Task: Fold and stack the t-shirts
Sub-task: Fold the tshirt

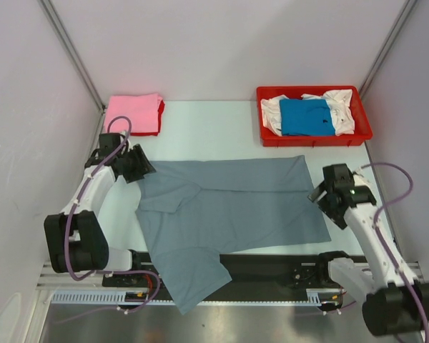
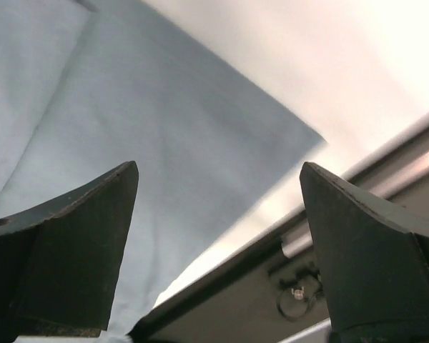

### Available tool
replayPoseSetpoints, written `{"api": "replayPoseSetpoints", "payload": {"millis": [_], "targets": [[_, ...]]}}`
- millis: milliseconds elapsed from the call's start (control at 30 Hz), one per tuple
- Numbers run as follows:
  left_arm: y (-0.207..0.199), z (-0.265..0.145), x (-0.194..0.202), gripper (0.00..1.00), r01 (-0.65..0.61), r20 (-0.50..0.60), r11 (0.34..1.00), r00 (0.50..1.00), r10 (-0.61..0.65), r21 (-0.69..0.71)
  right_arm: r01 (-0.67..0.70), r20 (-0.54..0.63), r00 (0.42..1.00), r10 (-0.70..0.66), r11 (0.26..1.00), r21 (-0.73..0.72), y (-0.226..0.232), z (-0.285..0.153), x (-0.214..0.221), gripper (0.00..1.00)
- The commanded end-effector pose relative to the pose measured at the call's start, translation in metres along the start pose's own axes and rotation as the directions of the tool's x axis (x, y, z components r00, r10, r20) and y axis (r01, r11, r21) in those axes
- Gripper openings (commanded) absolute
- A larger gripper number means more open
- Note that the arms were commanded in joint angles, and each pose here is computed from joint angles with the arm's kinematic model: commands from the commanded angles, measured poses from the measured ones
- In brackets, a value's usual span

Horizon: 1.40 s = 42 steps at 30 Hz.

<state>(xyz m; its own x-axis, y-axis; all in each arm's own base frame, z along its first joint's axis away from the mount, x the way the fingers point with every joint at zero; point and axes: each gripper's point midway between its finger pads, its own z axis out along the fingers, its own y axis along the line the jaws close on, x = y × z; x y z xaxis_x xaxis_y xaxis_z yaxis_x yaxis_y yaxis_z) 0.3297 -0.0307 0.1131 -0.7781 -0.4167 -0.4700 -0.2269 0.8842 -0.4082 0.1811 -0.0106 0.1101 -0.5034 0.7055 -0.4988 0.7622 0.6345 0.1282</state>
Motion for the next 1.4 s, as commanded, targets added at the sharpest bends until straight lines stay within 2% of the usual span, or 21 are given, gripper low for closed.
{"api": "replayPoseSetpoints", "payload": {"millis": [0, 33, 67, 100, 133, 200, 233, 267, 333, 400, 433, 533, 600, 833, 1100, 1367], "targets": [[-0.001, -0.010, -0.020, 0.59, -0.012, 0.059, 1.000, 0.998, 0.011, 0.009, 0.170, 0.077, 0.984, -0.158, 0.967, -0.190, 0.066, 0.007, -0.032, 1.00], [0.001, -0.011, -0.023, 0.59, -0.004, 0.065, 1.000, 0.998, 0.003, 0.004, 0.179, 0.069, 0.983, -0.169, 0.964, -0.194, 0.074, 0.012, -0.035, 1.00], [0.002, -0.010, -0.024, 0.59, -0.001, 0.067, 1.000, 0.998, 0.001, -0.001, 0.206, 0.014, 0.978, -0.208, 0.954, -0.218, 0.087, 0.022, -0.027, 1.00], [0.003, -0.010, -0.026, 0.59, 0.004, 0.066, 1.000, 0.998, -0.004, -0.005, 0.189, 0.041, 0.982, -0.185, 0.942, -0.276, 0.109, 0.024, -0.041, 0.97], [0.007, -0.009, -0.029, 0.59, 0.015, 0.071, 1.000, 0.997, -0.015, -0.011, 0.190, 0.039, 0.982, -0.187, 0.935, -0.300, 0.120, 0.029, -0.043, 0.84], [0.011, -0.005, -0.031, 0.59, 0.037, 0.058, 0.999, 0.998, -0.036, -0.007, 0.239, 0.082, 0.971, -0.225, 0.905, -0.352, 0.151, 0.042, -0.052, 0.73], [0.016, -0.004, -0.034, 0.59, 0.047, 0.060, 0.999, 0.997, -0.046, -0.015, 0.252, 0.098, 0.968, -0.232, 0.901, -0.354, 0.158, 0.047, -0.057, 0.56], [0.017, -0.002, -0.035, 0.58, 0.049, 0.055, 0.999, 0.997, -0.048, -0.014, 0.269, 0.116, 0.963, -0.243, 0.888, -0.373, 0.171, 0.057, -0.061, 0.44], [0.025, 0.001, -0.039, 0.55, 0.063, 0.052, 0.998, 0.997, -0.062, -0.022, 0.321, 0.158, 0.947, -0.281, 0.865, -0.386, 0.185, 0.063, -0.072, 0.32], [0.027, 0.004, -0.044, 0.55, 0.059, 0.055, 0.998, 0.997, -0.058, -0.016, 0.356, 0.171, 0.934, -0.313, 0.845, -0.399, 0.197, 0.076, -0.075, 0.34], [0.032, 0.012, -0.044, 0.55, 0.070, 0.030, 0.997, 0.997, -0.069, -0.015, 0.385, 0.196, 0.922, -0.333, 0.831, -0.402, 0.202, 0.077, -0.082, 0.40], [0.035, 0.023, -0.050, 0.54, 0.066, 0.005, 0.998, 0.998, -0.066, -0.023, 0.430, 0.229, 0.903, -0.364, 0.792, -0.433, 0.213, 0.088, -0.089, 0.47], [0.033, 0.030, -0.054, 0.54, 0.070, 0.009, 0.998, 0.997, -0.070, -0.002, 0.428, 0.233, 0.903, -0.360, 0.789, -0.440, 0.218, 0.095, -0.094, 0.48], [0.038, 0.057, -0.062, 0.50, 0.100, -0.029, 0.995, 0.995, -0.100, -0.004, 0.432, 0.181, 0.901, -0.394, 0.790, -0.435, 0.224, 0.128, -0.090, 0.41], [0.040, 0.071, -0.065, 0.49, 0.122, -0.045, 0.993, 0.992, -0.122, 0.002, 0.465, 0.199, 0.885, -0.421, 0.784, -0.411, 0.225, 0.142, -0.092, 0.40], [0.041, 0.076, -0.059, 0.46, 0.133, -0.055, 0.991, 0.990, -0.132, 0.005, 0.468, 0.188, 0.884, -0.429, 0.822, -0.326, 0.209, 0.155, -0.095, 0.41]]}}
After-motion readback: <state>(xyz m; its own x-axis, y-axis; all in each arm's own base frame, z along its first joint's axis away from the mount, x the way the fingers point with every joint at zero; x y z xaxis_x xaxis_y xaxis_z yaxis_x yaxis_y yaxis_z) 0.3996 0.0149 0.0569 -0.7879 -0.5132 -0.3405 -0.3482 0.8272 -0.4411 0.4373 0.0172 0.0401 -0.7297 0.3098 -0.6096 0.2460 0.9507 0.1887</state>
